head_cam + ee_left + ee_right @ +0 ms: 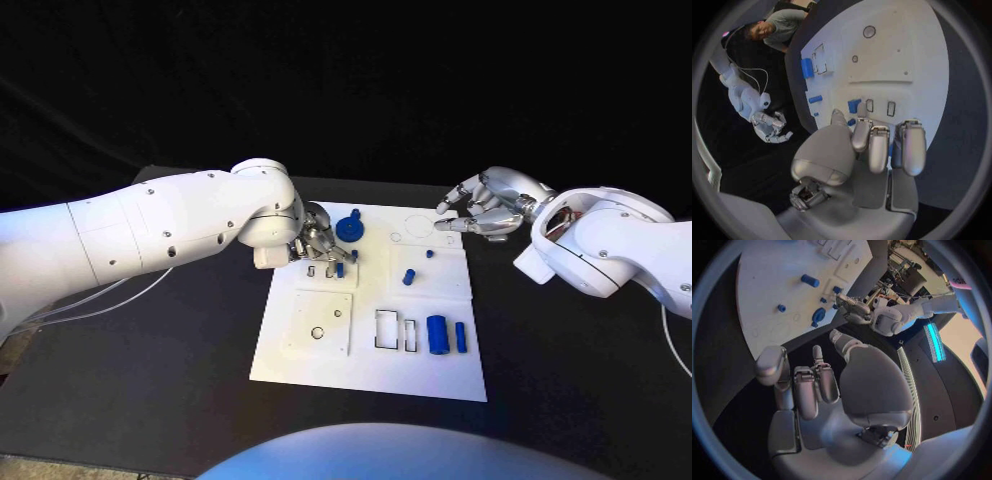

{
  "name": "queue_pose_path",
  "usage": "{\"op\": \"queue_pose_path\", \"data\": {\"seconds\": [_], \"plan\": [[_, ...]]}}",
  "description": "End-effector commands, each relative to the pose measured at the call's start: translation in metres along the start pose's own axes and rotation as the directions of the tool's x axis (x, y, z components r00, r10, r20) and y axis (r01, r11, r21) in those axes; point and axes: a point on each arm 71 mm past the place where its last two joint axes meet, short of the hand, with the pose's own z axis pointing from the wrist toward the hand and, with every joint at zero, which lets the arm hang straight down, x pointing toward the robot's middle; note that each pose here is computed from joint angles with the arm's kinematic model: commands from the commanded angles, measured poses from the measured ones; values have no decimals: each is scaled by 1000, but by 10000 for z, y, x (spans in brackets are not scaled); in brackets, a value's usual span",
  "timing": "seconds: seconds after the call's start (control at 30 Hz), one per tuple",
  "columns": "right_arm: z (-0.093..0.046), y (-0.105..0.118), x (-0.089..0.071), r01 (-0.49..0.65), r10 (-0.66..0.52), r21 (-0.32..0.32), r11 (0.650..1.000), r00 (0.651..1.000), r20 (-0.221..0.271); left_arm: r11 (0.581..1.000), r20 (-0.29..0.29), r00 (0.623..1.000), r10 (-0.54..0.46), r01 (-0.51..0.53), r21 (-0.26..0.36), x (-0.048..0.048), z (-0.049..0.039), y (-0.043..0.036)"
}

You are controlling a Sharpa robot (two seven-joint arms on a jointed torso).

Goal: Assemble the parts on the task board

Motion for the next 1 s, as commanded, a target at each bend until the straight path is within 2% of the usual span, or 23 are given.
{"op": "queue_pose_path", "data": {"seconds": [0.03,1.0], "plan": [[2,4,14,13,-13,-2,1000,1000,-19,1000,-23,1000,9,-9,0,15,5,-11],[12,7,23,14,-14,-2,1000,1000,-26,999,-62,997,34,-34,0,54,25,-31]]}}
